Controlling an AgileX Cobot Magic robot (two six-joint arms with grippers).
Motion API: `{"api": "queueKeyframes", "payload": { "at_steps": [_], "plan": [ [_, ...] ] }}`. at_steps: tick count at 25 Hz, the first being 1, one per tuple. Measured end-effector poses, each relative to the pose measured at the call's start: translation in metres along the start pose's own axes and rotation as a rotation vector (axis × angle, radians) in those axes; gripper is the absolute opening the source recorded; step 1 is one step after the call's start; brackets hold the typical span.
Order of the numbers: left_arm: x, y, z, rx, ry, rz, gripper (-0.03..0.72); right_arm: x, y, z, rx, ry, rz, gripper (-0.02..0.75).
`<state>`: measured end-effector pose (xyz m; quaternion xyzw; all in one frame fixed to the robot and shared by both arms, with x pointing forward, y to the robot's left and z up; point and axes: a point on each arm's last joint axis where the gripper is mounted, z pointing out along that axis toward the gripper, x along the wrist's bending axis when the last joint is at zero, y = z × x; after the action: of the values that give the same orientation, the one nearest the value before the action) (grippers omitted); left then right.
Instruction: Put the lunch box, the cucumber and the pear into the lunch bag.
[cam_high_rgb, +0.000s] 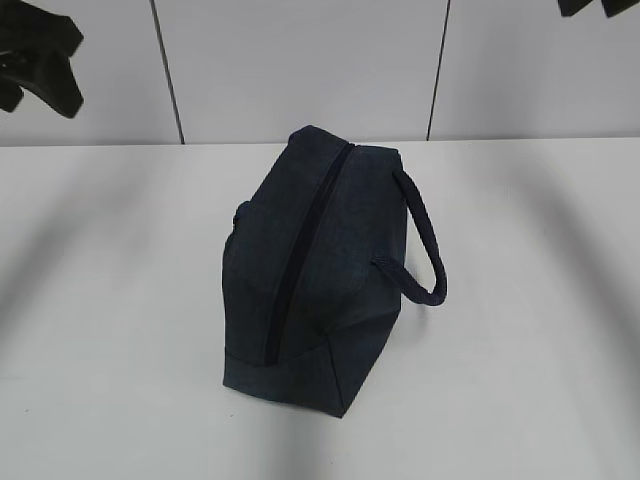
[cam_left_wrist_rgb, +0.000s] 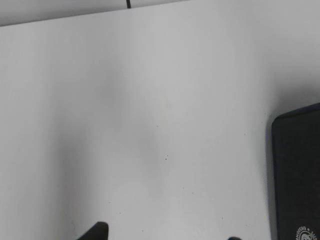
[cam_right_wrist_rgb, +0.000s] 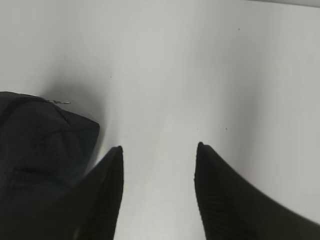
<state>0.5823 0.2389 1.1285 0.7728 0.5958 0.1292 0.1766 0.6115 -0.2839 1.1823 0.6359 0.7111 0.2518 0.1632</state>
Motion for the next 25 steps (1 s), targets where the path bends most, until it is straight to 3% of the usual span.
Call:
{"api": "queueKeyframes", "payload": {
  "at_steps": [7,13,19,25],
  "plan": [
    [-0.003,-0.018,-0.064,-0.130,0.024,-0.003,0.424,0.012,-0.018,-0.072,-0.128,-0.009,-0.006,0.354],
    [-0.010,-0.053,-0.101,-0.180,0.003,-0.029,0.424,0.021,-0.050,-0.118,-0.189,-0.014,-0.017,0.353],
    [-0.025,-0.106,-0.133,-0.245,-0.097,-0.050,0.424,0.032,-0.095,-0.161,-0.255,0.001,-0.023,0.352],
    [-0.034,-0.174,-0.150,-0.322,-0.134,-0.057,0.424,0.040,-0.157,-0.193,-0.315,-0.003,-0.032,0.352]
  ]
}}
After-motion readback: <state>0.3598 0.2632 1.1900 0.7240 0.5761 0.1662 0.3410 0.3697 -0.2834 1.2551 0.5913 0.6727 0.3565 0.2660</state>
